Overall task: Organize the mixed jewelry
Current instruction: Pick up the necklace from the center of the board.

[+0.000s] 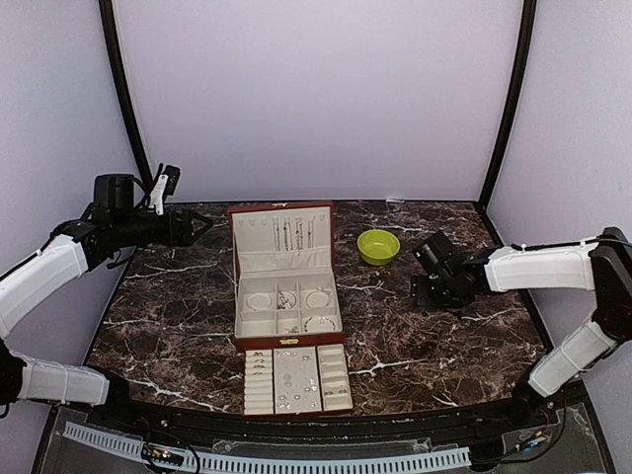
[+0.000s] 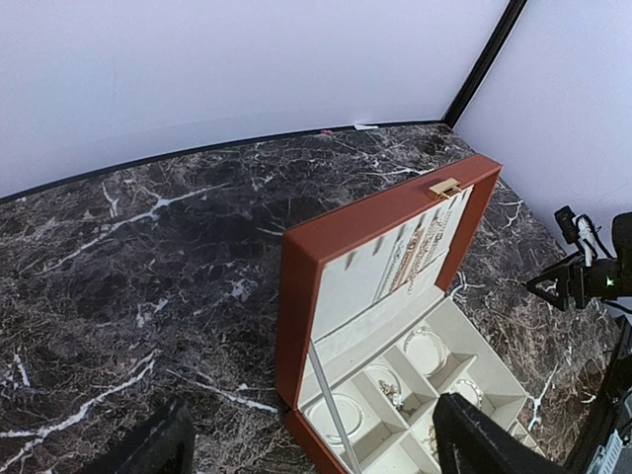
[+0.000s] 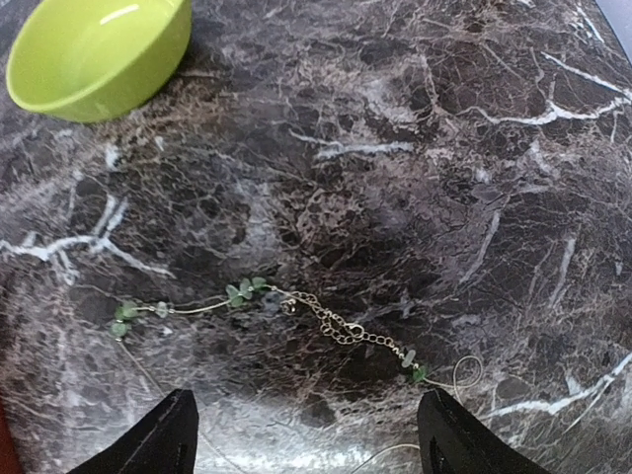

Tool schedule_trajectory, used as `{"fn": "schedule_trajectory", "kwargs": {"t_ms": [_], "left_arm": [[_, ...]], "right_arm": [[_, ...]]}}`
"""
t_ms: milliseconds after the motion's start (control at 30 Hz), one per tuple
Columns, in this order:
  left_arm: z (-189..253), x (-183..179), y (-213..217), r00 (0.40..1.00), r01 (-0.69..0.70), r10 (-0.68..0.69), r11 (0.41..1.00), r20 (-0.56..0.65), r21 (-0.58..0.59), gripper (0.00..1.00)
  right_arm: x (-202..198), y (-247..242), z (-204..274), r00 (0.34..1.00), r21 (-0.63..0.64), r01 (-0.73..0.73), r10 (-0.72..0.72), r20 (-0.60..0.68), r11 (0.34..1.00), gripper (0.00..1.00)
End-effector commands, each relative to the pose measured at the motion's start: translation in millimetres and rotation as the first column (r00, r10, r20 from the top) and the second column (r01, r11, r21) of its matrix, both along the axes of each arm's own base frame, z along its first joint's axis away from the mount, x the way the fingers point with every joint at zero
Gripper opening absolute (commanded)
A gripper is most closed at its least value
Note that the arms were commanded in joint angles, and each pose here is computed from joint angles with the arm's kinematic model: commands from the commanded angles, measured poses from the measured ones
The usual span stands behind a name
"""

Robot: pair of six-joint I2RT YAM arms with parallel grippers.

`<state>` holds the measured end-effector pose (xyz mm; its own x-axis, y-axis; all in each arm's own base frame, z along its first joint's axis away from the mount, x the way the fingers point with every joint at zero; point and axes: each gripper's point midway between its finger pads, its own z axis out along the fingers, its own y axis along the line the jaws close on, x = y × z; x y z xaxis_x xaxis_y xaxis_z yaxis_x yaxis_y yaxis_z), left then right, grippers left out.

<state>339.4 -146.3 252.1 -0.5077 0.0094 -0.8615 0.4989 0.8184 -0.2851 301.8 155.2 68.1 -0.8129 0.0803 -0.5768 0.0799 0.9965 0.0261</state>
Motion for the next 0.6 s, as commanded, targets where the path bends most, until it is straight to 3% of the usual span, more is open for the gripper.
{"fn": "schedule_trajectory", "kwargs": {"t_ms": [0,267,567], "left_arm": [[6.3,-3.9,4.3,0.999,-0.014,0.013,1.000,0.040,0.015,0.86],[1.1,-3.0,1.1,1.000,0.001,-0.001,1.000,0.019,0.011,0.84],[-3.7,-1.8,-0.2,1.000,0.003,-0.003,1.000,0.001,0.005,0.83]], "right_arm": [[2.6,-14.0,-23.3,0.999,-0.032,0.009,-0.011,-0.047,0.999,0.73],[1.7,-30.4,-50.4,0.994,-0.060,0.000,-0.007,-0.111,0.998,0.64],[6.0,-34.0,-59.6,0.992,-0.059,-0.029,0.022,-0.125,0.998,0.46]]}}
